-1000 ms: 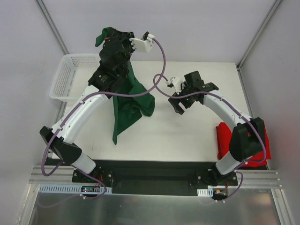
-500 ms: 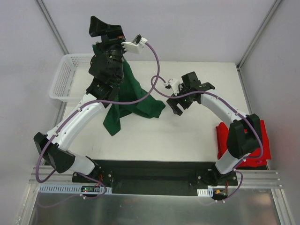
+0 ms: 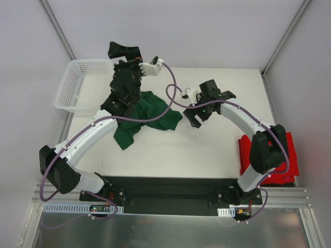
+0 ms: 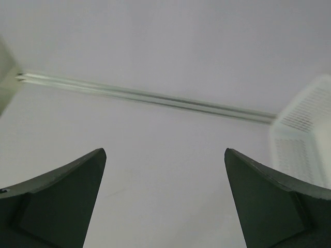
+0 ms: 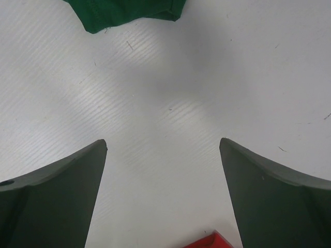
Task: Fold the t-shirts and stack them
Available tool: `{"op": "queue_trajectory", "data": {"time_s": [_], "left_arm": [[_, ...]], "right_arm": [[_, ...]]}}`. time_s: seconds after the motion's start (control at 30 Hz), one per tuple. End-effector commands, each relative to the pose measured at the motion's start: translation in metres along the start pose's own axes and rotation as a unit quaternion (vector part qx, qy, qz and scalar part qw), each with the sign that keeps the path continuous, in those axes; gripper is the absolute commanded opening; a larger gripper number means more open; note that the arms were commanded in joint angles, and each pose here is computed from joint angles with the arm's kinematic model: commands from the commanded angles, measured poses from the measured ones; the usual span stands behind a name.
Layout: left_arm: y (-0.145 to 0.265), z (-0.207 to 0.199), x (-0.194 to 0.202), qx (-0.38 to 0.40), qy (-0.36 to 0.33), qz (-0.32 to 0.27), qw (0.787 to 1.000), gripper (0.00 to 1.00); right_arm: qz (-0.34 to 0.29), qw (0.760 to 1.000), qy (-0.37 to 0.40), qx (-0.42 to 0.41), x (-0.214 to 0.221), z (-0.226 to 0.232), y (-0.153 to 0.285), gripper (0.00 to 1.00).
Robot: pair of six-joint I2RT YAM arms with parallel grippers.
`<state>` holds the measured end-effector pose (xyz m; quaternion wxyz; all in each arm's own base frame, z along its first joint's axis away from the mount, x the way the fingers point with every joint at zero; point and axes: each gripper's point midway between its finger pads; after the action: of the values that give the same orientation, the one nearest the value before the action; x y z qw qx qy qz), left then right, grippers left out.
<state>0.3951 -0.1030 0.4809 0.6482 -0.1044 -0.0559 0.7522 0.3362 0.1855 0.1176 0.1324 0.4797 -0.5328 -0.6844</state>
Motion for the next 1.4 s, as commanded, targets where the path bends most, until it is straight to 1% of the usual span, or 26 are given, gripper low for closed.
{"op": "queue_trajectory", "data": {"time_s": [0.0, 0.03, 0.17, 0.23, 0.3, 0.33, 0.4, 0.43, 0.5, 0.53, 0.57, 0.6, 0.63, 0.67, 0.77, 0.83, 0.87, 0.93, 1.0, 1.07, 1.1, 1.17, 1.2, 1.27, 1.3, 1.37], "left_arm": [[0.029, -0.105, 0.011, 0.179, 0.053, 0.021, 0.982, 0.99], [0.037, -0.124, 0.014, 0.208, 0.095, 0.032, 0.973, 0.99], [0.057, -0.201, 0.032, 0.311, 0.126, 0.059, 0.940, 0.99], [0.059, -0.232, 0.057, 0.349, 0.146, 0.103, 0.920, 0.99], [0.066, -0.255, 0.068, 0.397, 0.168, 0.115, 0.895, 0.98], [0.064, -0.267, 0.089, 0.407, 0.191, 0.154, 0.880, 0.98], [0.064, -0.278, 0.094, 0.437, 0.227, 0.161, 0.855, 0.98], [0.071, -0.290, 0.108, 0.460, 0.249, 0.193, 0.830, 0.98], [0.074, -0.294, 0.113, 0.483, 0.290, 0.209, 0.799, 0.97], [0.086, -0.302, 0.106, 0.519, 0.327, 0.211, 0.762, 0.96], [0.084, -0.299, 0.121, 0.518, 0.357, 0.230, 0.743, 0.95], [0.088, -0.299, 0.121, 0.529, 0.382, 0.229, 0.722, 0.95], [0.093, -0.297, 0.116, 0.545, 0.419, 0.216, 0.693, 0.94], [0.099, -0.297, 0.129, 0.547, 0.441, 0.230, 0.673, 0.93], [0.112, -0.284, 0.136, 0.544, 0.474, 0.218, 0.657, 0.93], [0.119, -0.267, 0.144, 0.526, 0.489, 0.207, 0.664, 0.93], [0.126, -0.263, 0.140, 0.533, 0.504, 0.193, 0.652, 0.93], [0.138, -0.249, 0.151, 0.522, 0.525, 0.191, 0.644, 0.93], [0.154, -0.241, 0.151, 0.527, 0.541, 0.184, 0.628, 0.93], [0.164, -0.238, 0.162, 0.521, 0.549, 0.188, 0.626, 0.93], [0.168, -0.232, 0.164, 0.516, 0.548, 0.176, 0.634, 0.93], [0.179, -0.231, 0.170, 0.512, 0.553, 0.180, 0.632, 0.93], [0.183, -0.227, 0.170, 0.507, 0.551, 0.173, 0.640, 0.93], [0.192, -0.226, 0.170, 0.507, 0.557, 0.171, 0.635, 0.93], [0.194, -0.222, 0.168, 0.503, 0.559, 0.163, 0.638, 0.93], [0.202, -0.224, 0.163, 0.511, 0.564, 0.159, 0.629, 0.93]], "right_arm": [[-0.009, 1.000, 0.008, -0.001, -0.012, -0.001, 0.006, 0.95], [-0.011, 1.000, 0.005, -0.002, -0.013, -0.001, 0.006, 0.95], [-0.022, 1.000, -0.005, -0.007, -0.020, 0.000, 0.007, 0.95], [-0.026, 1.000, -0.009, -0.010, -0.024, 0.000, 0.007, 0.94], [-0.034, 0.999, -0.007, -0.017, -0.030, 0.002, 0.006, 0.90], [-0.034, 0.999, -0.007, -0.018, -0.030, 0.001, 0.005, 0.89], [-0.039, 0.999, -0.006, -0.022, -0.036, 0.000, 0.000, 0.87], [-0.040, 0.999, -0.006, -0.023, -0.039, -0.001, -0.003, 0.87], [-0.040, 0.999, -0.003, -0.026, -0.047, -0.001, -0.014, 0.87], [-0.040, 0.999, 0.002, -0.029, -0.050, 0.000, -0.017, 0.87], [-0.035, 0.999, 0.011, -0.033, -0.053, 0.006, -0.022, 0.87], [-0.037, 0.999, 0.017, -0.033, -0.061, 0.006, -0.026, 0.87], [-0.034, 0.999, 0.022, -0.035, -0.063, 0.009, -0.030, 0.86], [-0.037, 0.998, 0.030, -0.039, -0.070, 0.016, -0.032, 0.86], [-0.041, 0.997, 0.050, -0.036, -0.087, 0.027, -0.041, 0.85], [-0.039, 0.997, 0.061, -0.034, -0.093, 0.033, -0.049, 0.84], [-0.041, 0.996, 0.074, -0.032, -0.097, 0.039, -0.054, 0.83], [-0.039, 0.995, 0.087, -0.025, -0.100, 0.042, -0.061, 0.79], [-0.039, 0.994, 0.098, 0.000, -0.105, 0.040, -0.072, 0.73], [-0.038, 0.994, 0.098, 0.019, -0.110, 0.033, -0.082, 0.68], [-0.038, 0.994, 0.098, 0.026, -0.113, 0.030, -0.085, 0.67], [-0.028, 0.993, 0.101, 0.049, -0.113, 0.020, -0.096, 0.66], [-0.035, 0.992, 0.108, 0.058, -0.121, 0.016, -0.096, 0.65], [-0.033, 0.989, 0.113, 0.084, -0.125, 0.004, -0.100, 0.65], [-0.035, 0.988, 0.122, 0.090, -0.132, 0.001, -0.105, 0.65], [-0.034, 0.987, 0.126, 0.099, -0.138, -0.006, -0.109, 0.65]]}}
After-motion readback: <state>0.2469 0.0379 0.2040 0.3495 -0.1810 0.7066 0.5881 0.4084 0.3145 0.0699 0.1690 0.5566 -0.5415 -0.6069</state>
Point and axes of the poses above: each gripper's point midway between its finger pads, its own y axis back along the fingers, its own z axis along the line the jaws close on, x = y × z, and after that the axes turned 2 degrees about -y, right-handed
